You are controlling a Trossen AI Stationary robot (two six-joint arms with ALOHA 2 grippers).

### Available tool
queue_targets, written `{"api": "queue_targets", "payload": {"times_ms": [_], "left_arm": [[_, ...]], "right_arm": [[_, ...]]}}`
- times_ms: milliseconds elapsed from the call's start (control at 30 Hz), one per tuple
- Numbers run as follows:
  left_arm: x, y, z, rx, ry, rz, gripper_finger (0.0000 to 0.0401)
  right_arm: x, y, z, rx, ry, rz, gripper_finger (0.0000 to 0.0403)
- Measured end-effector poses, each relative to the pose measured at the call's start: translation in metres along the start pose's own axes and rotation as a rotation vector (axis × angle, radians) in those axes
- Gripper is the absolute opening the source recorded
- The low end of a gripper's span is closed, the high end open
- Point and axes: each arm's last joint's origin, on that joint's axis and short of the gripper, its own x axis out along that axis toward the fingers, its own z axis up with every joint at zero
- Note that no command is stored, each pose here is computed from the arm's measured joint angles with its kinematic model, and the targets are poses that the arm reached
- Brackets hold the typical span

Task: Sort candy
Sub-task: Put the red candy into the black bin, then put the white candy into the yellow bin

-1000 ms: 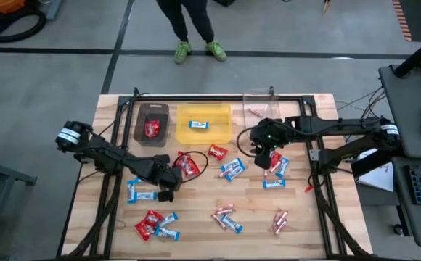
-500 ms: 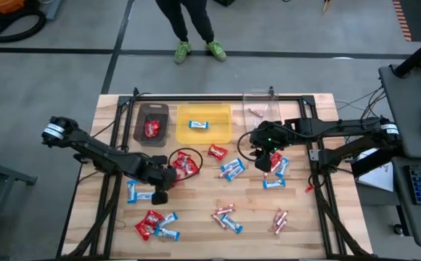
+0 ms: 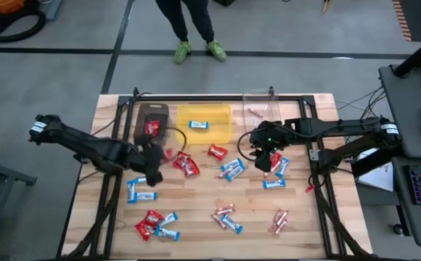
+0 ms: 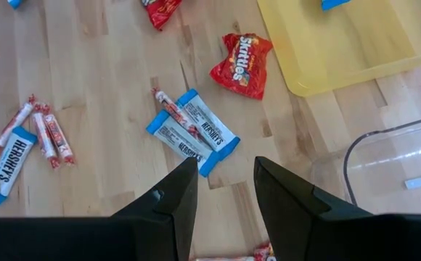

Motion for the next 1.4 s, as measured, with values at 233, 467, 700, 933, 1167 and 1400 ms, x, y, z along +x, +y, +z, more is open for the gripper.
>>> {"api": "queue_targets", "payload": {"times_ms": [233,467,700,933,1167,1400], "left_arm": [[-0.005,0.043,0.011,-0.005,0.089,0.212,0.0000],[0.019,0.100,0.021,0.049,0.206,0.326,0.0000],[0.030,0.139,0.025,0.037,0.180,0.201,0.0000],[0.030,0.136,0.029,-0.045,0.130,0.151,0.0000],[0.029,0.119,0.031,-0.170,0.101,-0.139,0.0000],[0.025,0.083,0.023,-0.154,0.205,-0.396,0.0000]], "right_arm": [[0.000,0.000,0.001,-0.002,-0.006,0.001,0.0130],[0.000,0.000,0.002,-0.005,-0.018,0.003,0.0130],[0.000,0.000,0.002,-0.002,-0.017,0.003,0.0130],[0.001,0.000,0.000,0.005,-0.011,0.002,0.0130],[0.007,-0.001,-0.007,0.078,0.018,0.000,0.0130],[0.016,0.004,-0.019,0.081,0.067,0.005,0.0130]]}}
